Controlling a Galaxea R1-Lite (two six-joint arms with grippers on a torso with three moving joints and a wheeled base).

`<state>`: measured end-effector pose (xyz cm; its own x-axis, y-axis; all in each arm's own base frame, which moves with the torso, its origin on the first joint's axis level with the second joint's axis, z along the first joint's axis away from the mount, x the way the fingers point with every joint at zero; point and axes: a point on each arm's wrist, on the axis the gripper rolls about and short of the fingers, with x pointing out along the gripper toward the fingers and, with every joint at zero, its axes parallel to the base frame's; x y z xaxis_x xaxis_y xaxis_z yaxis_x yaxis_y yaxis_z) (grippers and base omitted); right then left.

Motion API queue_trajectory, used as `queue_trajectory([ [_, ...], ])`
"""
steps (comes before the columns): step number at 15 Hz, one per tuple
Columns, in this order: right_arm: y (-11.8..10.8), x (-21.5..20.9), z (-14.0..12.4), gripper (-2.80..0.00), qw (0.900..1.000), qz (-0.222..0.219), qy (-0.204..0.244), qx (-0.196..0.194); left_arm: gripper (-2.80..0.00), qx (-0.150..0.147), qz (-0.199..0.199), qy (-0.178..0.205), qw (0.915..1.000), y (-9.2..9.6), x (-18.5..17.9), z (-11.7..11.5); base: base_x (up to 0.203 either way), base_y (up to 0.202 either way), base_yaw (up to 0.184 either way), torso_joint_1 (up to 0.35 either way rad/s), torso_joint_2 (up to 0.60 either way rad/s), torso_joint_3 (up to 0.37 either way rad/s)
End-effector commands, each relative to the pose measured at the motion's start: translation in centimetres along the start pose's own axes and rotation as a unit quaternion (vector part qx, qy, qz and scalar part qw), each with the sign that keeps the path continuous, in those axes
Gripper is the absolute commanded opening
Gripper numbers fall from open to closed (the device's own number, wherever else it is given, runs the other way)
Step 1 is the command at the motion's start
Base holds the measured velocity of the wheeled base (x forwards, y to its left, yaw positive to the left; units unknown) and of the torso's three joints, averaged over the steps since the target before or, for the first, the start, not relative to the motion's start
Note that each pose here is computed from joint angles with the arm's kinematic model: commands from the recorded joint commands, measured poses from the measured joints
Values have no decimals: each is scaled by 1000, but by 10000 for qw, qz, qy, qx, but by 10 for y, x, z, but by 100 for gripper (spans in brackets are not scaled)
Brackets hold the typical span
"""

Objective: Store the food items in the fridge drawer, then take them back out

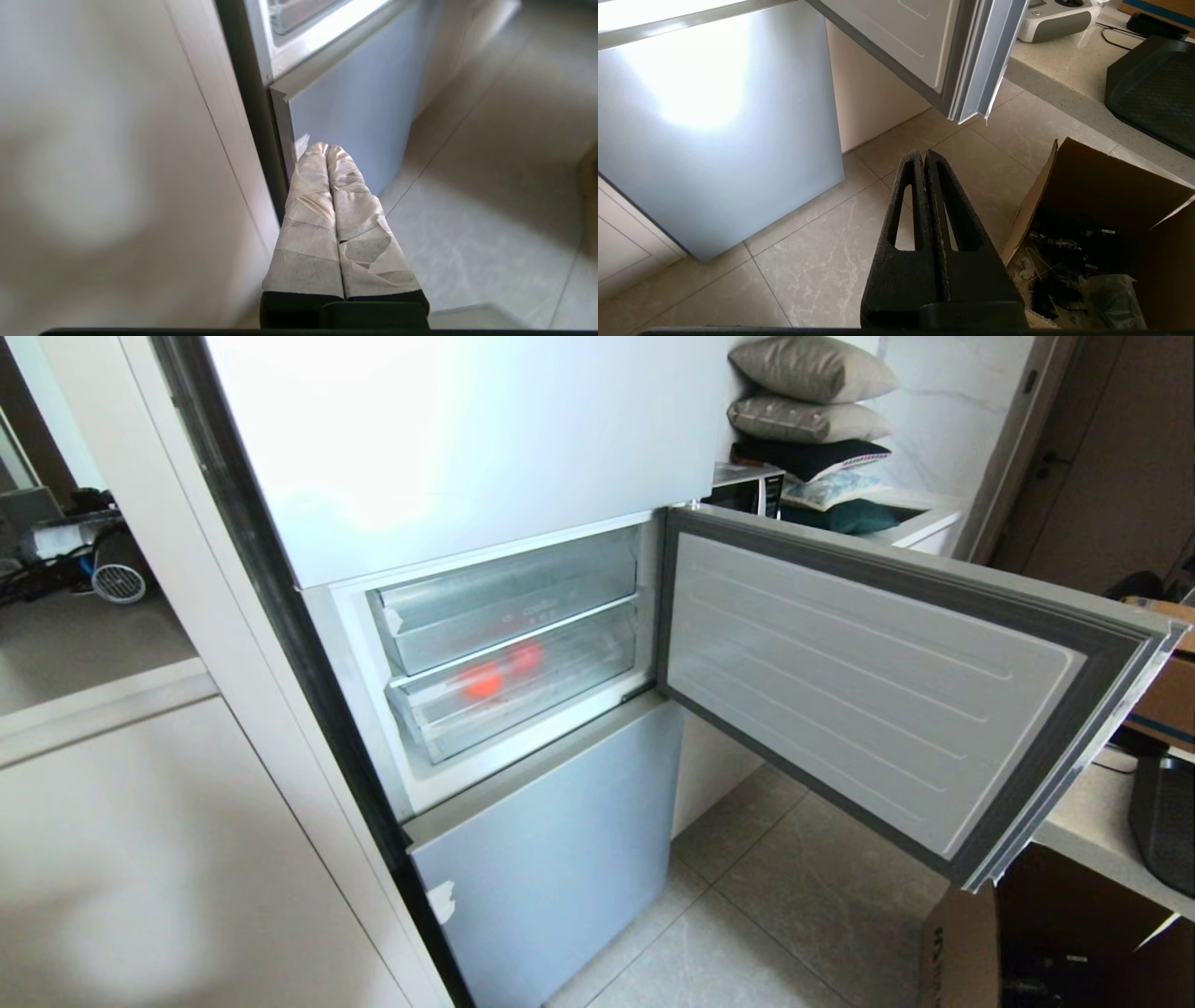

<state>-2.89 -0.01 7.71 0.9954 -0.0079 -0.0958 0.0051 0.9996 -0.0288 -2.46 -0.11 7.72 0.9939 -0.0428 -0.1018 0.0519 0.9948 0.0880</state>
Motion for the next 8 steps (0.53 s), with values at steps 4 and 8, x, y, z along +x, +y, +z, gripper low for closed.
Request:
queue_trajectory([
  [4, 0, 0, 0, -280, 10000, 1, 11, -4, -280, -424, 274, -121, 9986, 1, -2, -2, 0, 0, 0, 0, 0, 0],
  [8, 0, 0, 0, -280, 10000, 1, 11, -4, -280, -424, 274, -121, 9986, 1, -2, -2, 0, 0, 0, 0, 0, 0],
])
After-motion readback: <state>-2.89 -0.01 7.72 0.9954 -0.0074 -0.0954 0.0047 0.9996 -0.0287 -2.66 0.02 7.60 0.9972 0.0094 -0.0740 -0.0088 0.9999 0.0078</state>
